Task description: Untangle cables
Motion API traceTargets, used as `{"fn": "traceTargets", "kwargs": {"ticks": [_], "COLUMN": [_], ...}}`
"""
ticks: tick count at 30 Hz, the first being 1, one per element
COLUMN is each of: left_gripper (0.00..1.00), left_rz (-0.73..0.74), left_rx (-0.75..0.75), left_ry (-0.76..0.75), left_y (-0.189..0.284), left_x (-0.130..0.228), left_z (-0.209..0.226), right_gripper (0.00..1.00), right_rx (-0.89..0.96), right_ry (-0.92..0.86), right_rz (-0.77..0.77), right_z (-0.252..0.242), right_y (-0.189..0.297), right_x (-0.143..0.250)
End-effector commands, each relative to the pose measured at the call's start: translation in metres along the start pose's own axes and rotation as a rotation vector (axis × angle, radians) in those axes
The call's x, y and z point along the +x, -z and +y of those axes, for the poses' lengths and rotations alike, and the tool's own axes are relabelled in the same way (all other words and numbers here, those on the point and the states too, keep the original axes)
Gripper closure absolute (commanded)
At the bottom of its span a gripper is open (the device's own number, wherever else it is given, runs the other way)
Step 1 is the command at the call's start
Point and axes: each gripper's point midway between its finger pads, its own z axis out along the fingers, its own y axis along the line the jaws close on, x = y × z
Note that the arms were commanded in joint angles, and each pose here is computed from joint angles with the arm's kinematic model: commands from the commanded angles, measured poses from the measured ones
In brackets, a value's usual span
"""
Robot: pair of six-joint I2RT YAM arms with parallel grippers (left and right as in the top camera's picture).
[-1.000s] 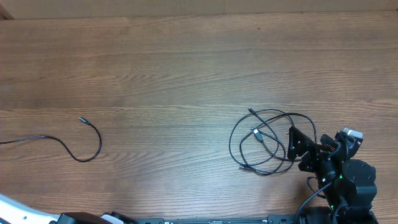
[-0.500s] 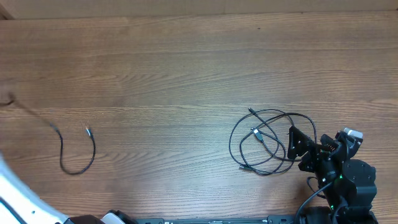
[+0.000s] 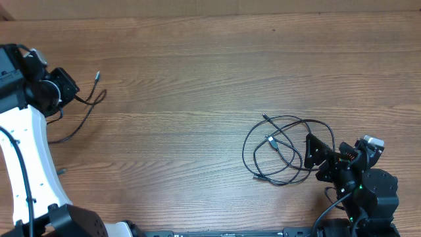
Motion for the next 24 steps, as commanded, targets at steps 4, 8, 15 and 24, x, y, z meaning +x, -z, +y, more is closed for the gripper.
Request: {"fn": "traceTargets", "kwargs": {"ticks": [4, 8, 15, 24], "left_gripper": [0.96, 0.96, 0.96, 0.96], "left_rz": [-0.025, 0.016, 0.018, 0.046], "left_rx": [-0.078, -0.117, -0.298, -0.589], "left_ry": [0.013, 0.128, 0.431, 0.529], "left_y": [0.009, 0.016, 0.035, 0.065], "left_x": [-0.006, 0.005, 0.016, 0.043], "left_z": [0.022, 0.043, 0.110, 0.174], "right_gripper": [0.00, 0.00, 0.00, 0.00], "right_rx": [-0.016, -0.016, -0.016, -0.007], "right_ry": [0.001, 0.001, 0.001, 0.001], "right_rz": [-0.026, -0.026, -0.026, -0.031], "right_z": [0.004, 0.004, 0.004, 0.003], "right_y": [0.004, 0.004, 0.004, 0.004], "right_x": [-0.007, -0.007, -0.007, -0.008]}}
